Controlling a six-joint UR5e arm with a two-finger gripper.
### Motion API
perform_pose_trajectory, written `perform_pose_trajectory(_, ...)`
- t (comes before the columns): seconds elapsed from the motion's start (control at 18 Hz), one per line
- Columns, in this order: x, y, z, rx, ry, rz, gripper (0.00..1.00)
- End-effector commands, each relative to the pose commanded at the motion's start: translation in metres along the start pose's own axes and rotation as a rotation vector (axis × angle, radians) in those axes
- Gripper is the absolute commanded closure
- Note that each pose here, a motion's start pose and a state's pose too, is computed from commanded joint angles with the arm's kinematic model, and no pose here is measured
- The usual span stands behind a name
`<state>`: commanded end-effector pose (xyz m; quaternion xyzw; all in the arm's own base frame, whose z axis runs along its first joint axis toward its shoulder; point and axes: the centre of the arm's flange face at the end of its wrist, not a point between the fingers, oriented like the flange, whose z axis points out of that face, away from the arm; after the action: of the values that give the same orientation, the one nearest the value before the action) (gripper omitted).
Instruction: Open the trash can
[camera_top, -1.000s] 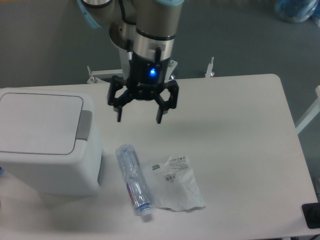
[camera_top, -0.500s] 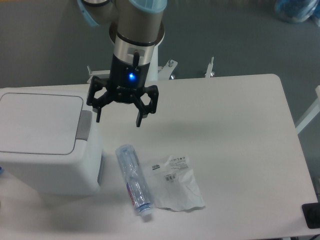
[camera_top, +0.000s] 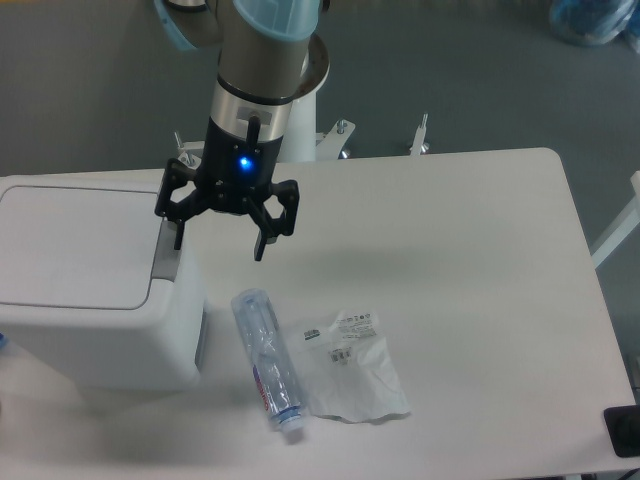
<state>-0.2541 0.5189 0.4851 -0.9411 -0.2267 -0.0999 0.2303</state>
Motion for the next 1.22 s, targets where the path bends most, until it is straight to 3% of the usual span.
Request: perform_pose_trajectory(1.22,-0.0006,-0.0015,0.0083,-0.004,-0.002,0.005,0.0)
